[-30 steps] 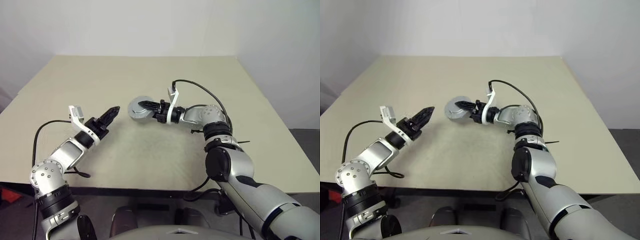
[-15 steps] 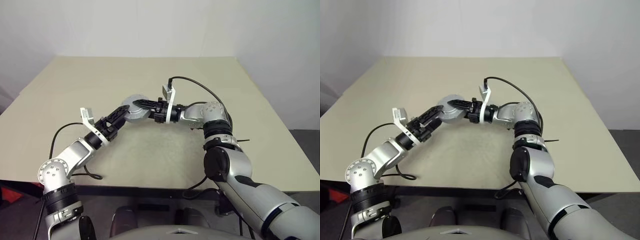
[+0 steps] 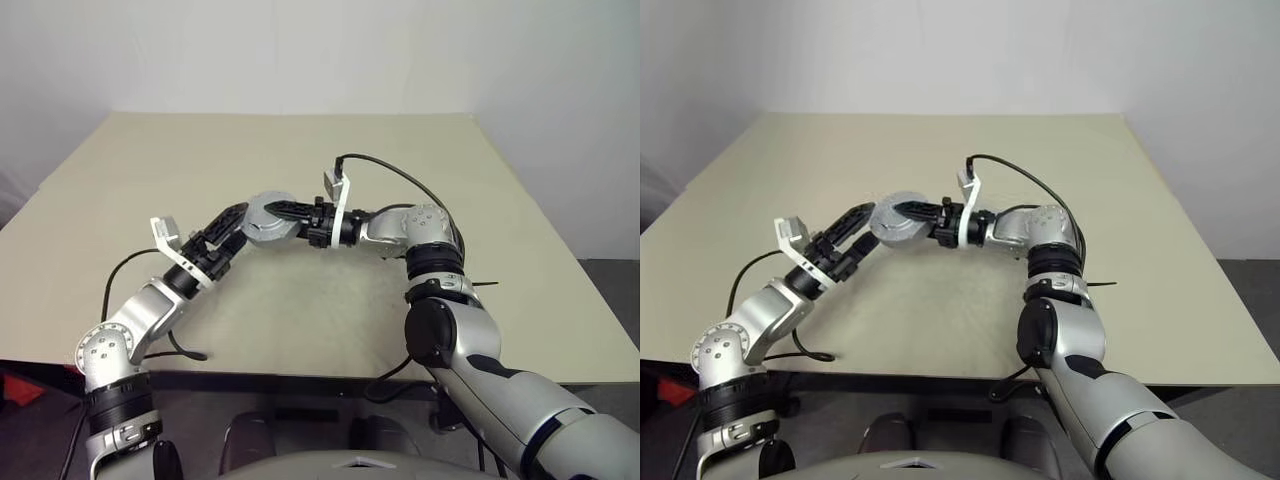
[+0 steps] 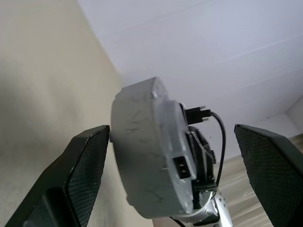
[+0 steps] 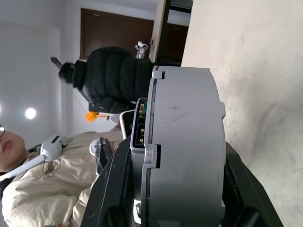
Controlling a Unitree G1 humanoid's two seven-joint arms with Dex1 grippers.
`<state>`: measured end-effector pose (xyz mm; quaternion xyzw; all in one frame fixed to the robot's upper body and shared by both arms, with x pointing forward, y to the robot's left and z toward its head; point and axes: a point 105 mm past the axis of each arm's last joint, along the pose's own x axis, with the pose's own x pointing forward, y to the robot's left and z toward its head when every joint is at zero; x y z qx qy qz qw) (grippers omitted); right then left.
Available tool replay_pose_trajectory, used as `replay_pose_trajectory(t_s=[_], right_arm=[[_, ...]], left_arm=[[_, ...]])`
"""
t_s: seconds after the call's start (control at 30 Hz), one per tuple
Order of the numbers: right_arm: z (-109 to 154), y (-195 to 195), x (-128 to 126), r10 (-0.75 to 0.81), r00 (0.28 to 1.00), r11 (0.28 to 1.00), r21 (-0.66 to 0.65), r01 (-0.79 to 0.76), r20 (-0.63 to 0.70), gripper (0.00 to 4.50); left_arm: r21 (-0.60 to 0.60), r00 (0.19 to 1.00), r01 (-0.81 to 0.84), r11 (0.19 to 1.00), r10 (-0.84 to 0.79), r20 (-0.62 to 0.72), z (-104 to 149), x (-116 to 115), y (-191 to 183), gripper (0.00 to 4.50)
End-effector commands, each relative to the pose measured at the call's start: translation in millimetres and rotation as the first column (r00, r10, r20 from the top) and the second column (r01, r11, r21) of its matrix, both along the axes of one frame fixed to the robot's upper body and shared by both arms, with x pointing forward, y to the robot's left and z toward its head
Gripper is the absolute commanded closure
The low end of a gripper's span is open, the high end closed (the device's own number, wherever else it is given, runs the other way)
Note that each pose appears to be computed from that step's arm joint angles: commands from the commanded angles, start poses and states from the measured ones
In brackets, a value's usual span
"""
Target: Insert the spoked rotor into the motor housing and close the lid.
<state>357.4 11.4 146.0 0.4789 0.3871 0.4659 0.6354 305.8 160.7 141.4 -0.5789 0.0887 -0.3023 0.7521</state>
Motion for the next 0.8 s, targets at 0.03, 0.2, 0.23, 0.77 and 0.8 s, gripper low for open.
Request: replay_pose_trajectory(t_s=[0.03, 0.2, 0.23, 0.77, 0.8], right_arm=[[24.4, 1.4, 6.0, -0.012, 0.998, 0.998, 0.056, 0.008, 0.069, 2.41], [24.1, 0.6, 5.7, -0.012, 0.997, 0.998, 0.056, 0.008, 0.071, 2.41], [23.8, 0.5, 5.6, -0.012, 0.997, 0.998, 0.054, 0.008, 0.072, 2.41], [29.7, 1.3, 4.3, -0.013, 0.995, 0.997, 0.073, 0.006, 0.096, 2.41], [29.9, 1.4, 4.4, -0.013, 0.995, 0.997, 0.073, 0.006, 0.097, 2.41]], left_arm=[[-0.015, 0.998, 0.003, 1.0, -0.002, 0.065, 16.1, -3.7, -0.3, 0.03], [-0.013, 0.998, 0.009, 1.0, -0.008, 0.062, 15.9, -2.8, -5.0, 0.03], [-0.014, 0.998, 0.009, 1.0, -0.008, 0.06, 15.4, -2.1, -5.6, 0.03], [-0.015, 0.999, 0.02, 1.0, -0.019, 0.044, 13.6, 2.9, -9.9, 2.54], [-0.015, 0.999, 0.019, 1.0, -0.018, 0.044, 13.4, 3.0, -9.7, 2.71]])
